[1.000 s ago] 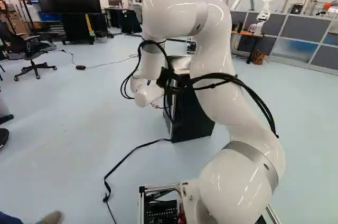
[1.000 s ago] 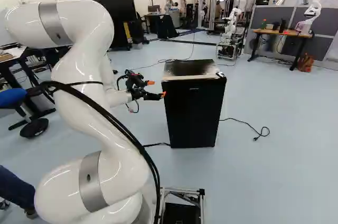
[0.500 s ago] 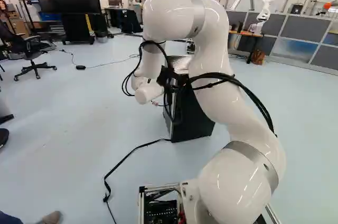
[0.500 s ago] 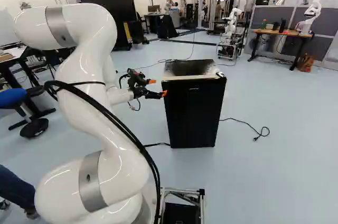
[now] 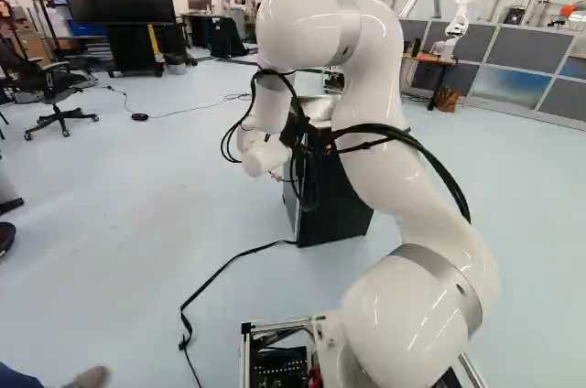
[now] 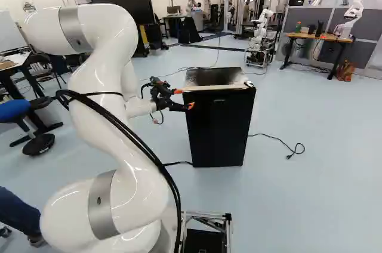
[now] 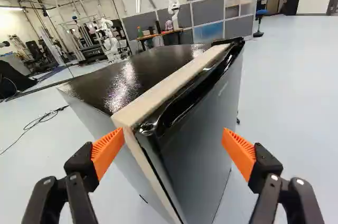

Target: Grab a drink from the fridge

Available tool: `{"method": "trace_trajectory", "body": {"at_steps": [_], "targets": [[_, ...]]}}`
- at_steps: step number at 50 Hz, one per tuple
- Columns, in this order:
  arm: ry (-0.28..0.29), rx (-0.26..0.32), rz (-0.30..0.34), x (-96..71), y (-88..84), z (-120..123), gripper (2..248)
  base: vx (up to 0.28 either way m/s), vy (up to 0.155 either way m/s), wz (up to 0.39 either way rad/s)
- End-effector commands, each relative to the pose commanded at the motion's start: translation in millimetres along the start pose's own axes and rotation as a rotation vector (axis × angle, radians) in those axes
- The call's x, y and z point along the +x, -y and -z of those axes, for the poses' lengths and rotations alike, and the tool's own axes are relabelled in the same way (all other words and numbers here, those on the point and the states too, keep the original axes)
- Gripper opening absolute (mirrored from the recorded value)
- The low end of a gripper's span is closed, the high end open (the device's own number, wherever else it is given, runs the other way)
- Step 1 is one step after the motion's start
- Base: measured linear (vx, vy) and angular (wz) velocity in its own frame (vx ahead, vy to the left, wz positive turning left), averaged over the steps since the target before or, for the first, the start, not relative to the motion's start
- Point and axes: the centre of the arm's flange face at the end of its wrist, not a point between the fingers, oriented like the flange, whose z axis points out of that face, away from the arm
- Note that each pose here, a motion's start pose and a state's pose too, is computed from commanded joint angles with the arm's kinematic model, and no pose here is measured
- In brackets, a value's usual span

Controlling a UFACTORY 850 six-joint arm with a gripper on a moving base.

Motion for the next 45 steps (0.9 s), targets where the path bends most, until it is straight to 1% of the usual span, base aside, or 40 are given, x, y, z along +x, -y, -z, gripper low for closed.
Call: {"method": "trace_trajectory", "body": {"at_steps": [9,20,34,45], "targets": [[-0.003,-0.016,-0.003,2.3,-4.4,-7,247,0.000,0.000,0.000],[-0.004,-0.020,-0.003,2.9,-5.7,-9,247,0.000,0.000,0.000],[0.000,-0.018,0.006,3.8,-11.1,-4,247,0.000,0.000,0.000],[0.005,-0.016,0.018,4.9,-18.4,2,247,0.000,0.000,0.000]]}}
